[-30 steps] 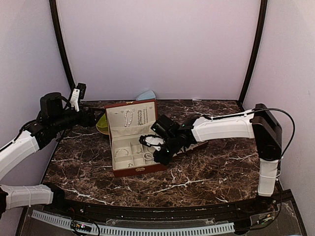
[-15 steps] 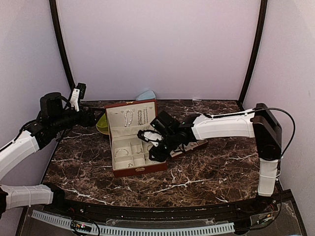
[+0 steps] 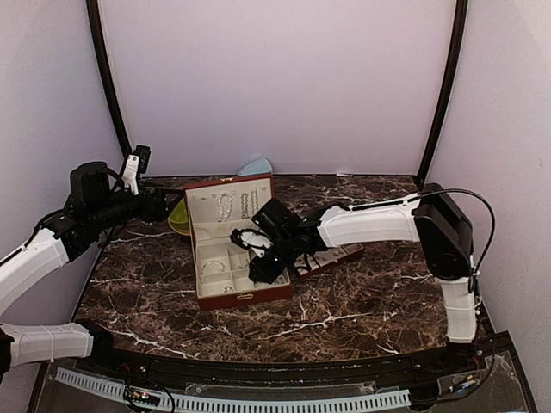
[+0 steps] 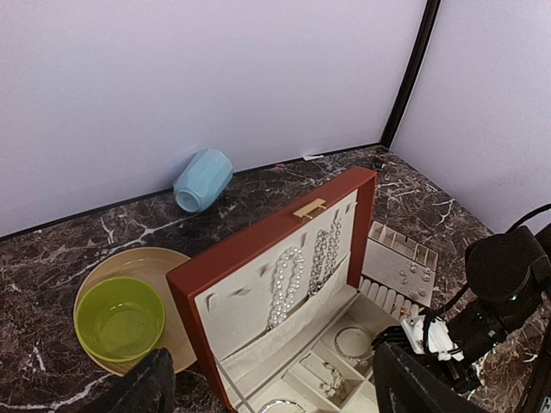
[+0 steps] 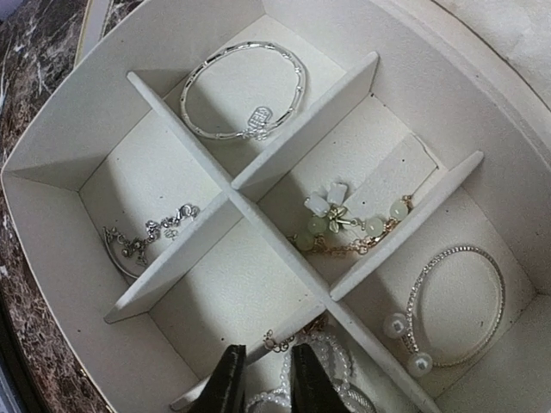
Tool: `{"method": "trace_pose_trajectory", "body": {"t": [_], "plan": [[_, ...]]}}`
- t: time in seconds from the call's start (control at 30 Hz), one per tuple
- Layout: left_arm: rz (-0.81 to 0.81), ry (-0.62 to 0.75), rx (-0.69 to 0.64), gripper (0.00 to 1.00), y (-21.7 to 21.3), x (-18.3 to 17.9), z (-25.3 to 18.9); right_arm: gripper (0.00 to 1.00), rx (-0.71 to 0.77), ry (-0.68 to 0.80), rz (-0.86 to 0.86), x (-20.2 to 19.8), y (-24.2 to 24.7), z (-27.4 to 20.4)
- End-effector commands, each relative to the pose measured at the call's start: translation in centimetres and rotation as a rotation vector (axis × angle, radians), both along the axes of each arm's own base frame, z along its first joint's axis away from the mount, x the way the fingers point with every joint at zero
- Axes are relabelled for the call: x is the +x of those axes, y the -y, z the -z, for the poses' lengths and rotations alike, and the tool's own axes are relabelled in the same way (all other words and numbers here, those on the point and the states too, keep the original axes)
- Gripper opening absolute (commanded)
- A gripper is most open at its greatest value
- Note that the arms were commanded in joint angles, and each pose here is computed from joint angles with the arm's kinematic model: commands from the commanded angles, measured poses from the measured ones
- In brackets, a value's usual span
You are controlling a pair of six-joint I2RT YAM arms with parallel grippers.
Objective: Organize the mixed jewelry
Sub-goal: Place the necklace in the larger divider, then pick up the necklace from the center of the board.
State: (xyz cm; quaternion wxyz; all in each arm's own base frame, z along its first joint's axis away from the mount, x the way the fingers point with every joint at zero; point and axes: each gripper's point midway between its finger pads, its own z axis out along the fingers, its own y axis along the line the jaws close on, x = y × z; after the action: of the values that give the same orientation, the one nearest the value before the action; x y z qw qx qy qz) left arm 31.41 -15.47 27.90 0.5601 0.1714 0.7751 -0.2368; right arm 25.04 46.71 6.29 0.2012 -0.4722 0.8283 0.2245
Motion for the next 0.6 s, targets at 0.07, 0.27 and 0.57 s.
{"method": "trace_pose_trajectory", "body": {"t": [0.07,0.27,0.57], "plan": [[-0.015,0.032,0.001,0.82,-0.4,-0.1,-0.6,0.12,0.045,0.004,0.05,1.5,-1.1,-0.7],[-0.014,0.033,0.0,0.82,-0.4,-0.1,-0.7,0.06,0.042,-0.006,0.056,1.6,-1.0,-0.3],[-0.016,0.036,0.0,0.82,-0.5,-0.1,-0.7,0.0,0.027,-0.024,0.058,1.4,-0.7,0.5]]}}
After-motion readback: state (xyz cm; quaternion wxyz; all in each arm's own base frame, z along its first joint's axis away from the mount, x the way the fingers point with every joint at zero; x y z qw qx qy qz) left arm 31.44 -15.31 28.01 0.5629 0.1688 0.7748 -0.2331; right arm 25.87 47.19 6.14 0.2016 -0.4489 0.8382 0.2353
